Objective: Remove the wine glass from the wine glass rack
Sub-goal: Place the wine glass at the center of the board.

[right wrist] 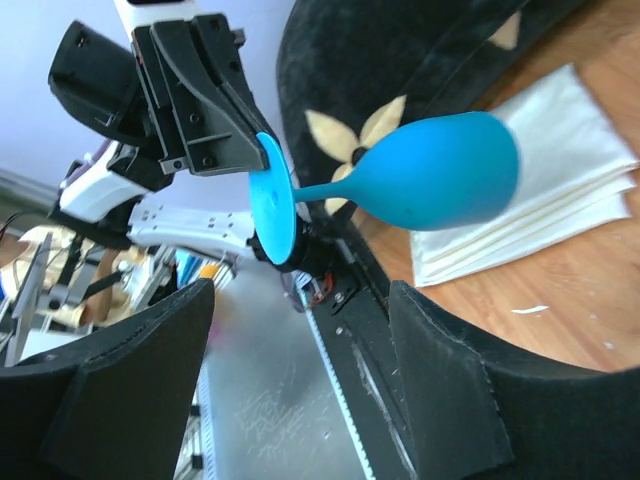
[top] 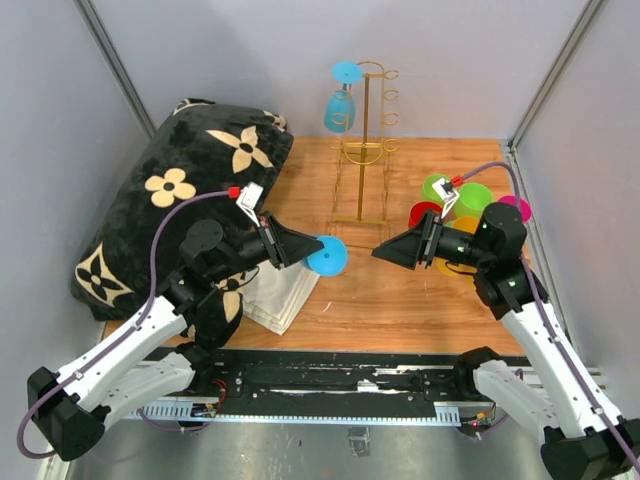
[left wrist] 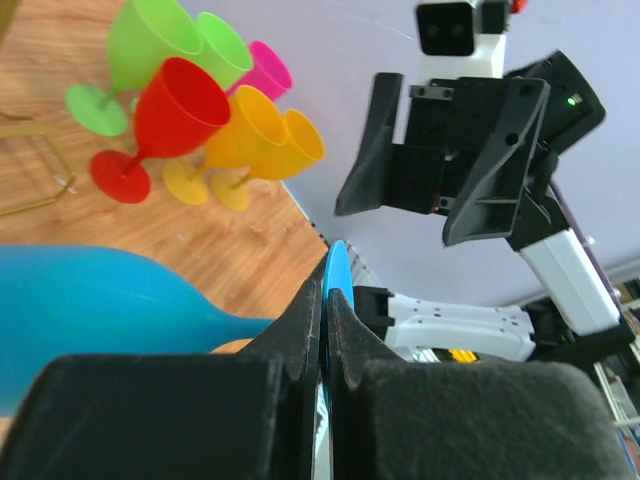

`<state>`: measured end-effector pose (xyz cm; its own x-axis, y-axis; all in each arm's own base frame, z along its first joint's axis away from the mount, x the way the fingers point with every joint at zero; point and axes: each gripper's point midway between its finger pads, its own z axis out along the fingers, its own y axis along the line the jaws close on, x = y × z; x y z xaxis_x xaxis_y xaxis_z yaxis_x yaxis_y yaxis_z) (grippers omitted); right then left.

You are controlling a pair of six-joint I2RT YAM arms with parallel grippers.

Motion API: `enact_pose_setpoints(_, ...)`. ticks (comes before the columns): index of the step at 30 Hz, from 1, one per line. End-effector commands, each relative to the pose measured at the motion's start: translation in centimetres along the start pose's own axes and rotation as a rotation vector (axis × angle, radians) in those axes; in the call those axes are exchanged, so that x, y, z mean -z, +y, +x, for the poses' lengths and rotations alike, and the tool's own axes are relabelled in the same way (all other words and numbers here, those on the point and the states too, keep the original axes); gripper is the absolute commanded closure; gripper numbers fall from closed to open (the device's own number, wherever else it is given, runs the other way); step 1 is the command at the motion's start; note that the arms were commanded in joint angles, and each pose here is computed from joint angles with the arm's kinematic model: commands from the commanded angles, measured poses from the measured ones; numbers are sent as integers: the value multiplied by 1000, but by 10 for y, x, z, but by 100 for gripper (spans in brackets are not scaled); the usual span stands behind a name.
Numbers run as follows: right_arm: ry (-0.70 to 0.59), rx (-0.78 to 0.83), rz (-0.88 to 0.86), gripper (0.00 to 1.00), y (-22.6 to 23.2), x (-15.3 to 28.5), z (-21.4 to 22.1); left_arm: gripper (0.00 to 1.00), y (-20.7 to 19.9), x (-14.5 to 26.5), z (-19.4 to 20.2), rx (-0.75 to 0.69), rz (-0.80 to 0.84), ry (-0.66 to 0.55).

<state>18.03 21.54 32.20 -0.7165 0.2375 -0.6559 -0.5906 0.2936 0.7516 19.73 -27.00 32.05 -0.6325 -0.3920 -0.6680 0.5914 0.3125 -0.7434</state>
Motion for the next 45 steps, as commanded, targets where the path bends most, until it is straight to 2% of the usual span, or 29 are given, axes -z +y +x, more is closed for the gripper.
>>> enact_pose_setpoints(1, 54, 98, -104, 30, 29, -15, 3, 99, -23, -9, -4, -6, 88, -51)
enact_pose_setpoints(7, 156, 123, -135, 39, 37, -28, 24, 100, -30, -11, 1, -13, 107, -75)
enact_pose_setpoints(14, 182, 118, -166, 60, 42, -39, 31, 99, -40, -13, 9, -15, 162, -52)
enact_pose_setpoints(17, 180, 113, -162, 73, 40, -42, 30, 99, -43, -13, 12, -19, 180, -46)
enact_pose_setpoints(21, 167, 114, -216, 98, 49, -41, 28, 99, -46, -13, 17, -24, 195, -27)
enact_pose_setpoints(24, 164, 130, -250, 99, 56, -38, 28, 95, -45, -14, 23, -24, 199, 2)
enact_pose_setpoints(27, 141, 163, -214, 99, 53, -36, 26, 71, -39, -16, 35, -34, 174, 51)
enact_pose_setpoints(29, 119, 190, -167, 99, 45, -35, 25, 66, -35, -20, 43, -43, 146, 82)
enact_pose_setpoints(33, 80, 230, -90, 99, 35, -31, 20, 65, -38, -26, 51, -48, 145, 118)
enact_pose_setpoints(39, 61, 247, -71, 99, 34, -30, 17, 65, -41, -24, 49, -52, 149, 100)
enact_pose_setpoints(45, 19, 272, -27, 99, 30, -25, 12, 56, -34, -17, 47, -54, 99, 87)
